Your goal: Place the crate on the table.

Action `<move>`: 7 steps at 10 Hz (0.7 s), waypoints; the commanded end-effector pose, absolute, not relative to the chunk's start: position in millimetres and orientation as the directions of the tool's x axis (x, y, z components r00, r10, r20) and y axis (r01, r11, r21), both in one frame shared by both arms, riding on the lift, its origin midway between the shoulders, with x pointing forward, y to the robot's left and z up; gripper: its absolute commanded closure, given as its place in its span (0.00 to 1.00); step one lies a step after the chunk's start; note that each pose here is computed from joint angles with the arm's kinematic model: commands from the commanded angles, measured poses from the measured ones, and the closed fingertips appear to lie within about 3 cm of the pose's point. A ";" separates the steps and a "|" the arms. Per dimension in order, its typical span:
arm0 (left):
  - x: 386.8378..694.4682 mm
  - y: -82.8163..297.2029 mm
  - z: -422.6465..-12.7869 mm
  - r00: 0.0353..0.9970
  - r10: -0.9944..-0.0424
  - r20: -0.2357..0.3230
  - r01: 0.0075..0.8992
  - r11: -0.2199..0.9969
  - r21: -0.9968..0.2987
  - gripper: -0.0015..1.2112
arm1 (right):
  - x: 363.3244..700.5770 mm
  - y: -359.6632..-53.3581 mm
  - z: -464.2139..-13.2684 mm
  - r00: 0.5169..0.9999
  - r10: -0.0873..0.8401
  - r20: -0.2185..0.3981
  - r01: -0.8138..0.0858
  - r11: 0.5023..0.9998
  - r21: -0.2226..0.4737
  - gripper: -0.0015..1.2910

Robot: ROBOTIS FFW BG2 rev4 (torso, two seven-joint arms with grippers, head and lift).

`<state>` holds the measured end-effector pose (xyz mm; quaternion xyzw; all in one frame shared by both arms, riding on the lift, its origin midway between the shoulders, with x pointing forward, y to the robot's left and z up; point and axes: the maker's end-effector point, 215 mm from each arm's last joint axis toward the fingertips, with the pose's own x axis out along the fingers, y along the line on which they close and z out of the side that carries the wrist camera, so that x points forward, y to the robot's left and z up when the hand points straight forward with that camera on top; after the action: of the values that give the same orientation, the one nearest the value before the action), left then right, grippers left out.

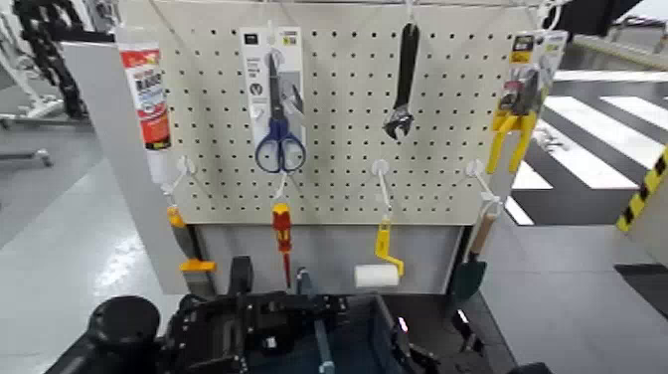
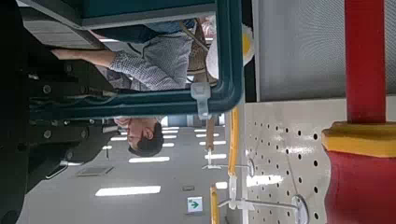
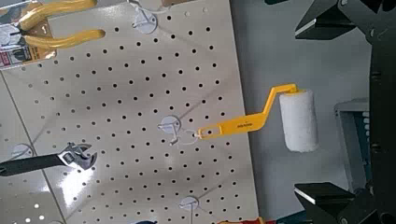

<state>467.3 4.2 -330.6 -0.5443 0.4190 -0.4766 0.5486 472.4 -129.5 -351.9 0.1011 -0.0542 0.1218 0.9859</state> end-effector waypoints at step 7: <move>472.1 -2.8 -334.1 0.239 -0.965 0.109 0.111 -0.084 -0.990 0.04 | 472.6 -132.1 -353.8 0.965 0.228 0.128 -0.249 0.950 0.188 0.11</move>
<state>472.5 -3.9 -333.3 -0.5548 0.3862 -0.4837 0.5559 472.7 -131.8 -353.5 0.1017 -0.0529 0.1211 0.9860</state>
